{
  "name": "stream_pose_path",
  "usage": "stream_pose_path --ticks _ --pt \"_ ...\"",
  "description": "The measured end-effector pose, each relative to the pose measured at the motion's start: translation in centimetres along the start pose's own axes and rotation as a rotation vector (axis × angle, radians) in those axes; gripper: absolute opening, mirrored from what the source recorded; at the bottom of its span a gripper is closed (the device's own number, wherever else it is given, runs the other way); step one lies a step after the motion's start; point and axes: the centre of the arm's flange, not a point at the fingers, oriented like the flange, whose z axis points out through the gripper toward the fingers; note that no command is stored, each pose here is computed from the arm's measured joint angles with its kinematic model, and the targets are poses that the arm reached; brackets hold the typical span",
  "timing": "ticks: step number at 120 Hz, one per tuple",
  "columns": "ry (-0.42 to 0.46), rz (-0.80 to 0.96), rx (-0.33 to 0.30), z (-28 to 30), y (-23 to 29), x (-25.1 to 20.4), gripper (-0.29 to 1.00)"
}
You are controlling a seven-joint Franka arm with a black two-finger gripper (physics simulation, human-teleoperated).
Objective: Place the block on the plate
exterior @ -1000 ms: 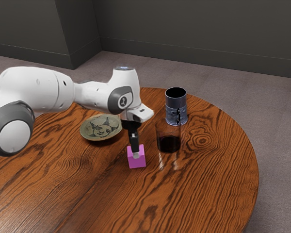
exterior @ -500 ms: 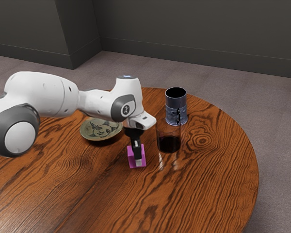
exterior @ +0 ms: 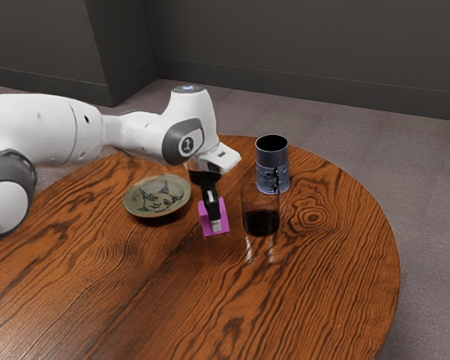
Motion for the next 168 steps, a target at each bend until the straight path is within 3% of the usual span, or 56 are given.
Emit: stream_pose_path --ticks 34,63,87,119,142,168 --pt "0.066 -0.012 0.115 -13.6 2.2 -2.2 0.26" --pt "-0.009 -0.242 0.143 -15.8 -7.1 -15.2 0.26" --pt "-0.032 -0.334 0.128 -15.7 -11.0 -22.3 0.26" --pt "-0.057 -0.283 0.092 -10.4 -14.9 -19.3 0.26" --pt "-0.051 -0.210 0.066 -7.9 -15.0 -14.9 0.26" --pt "-0.078 -0.194 0.022 -3.5 -15.4 -13.7 0.26"
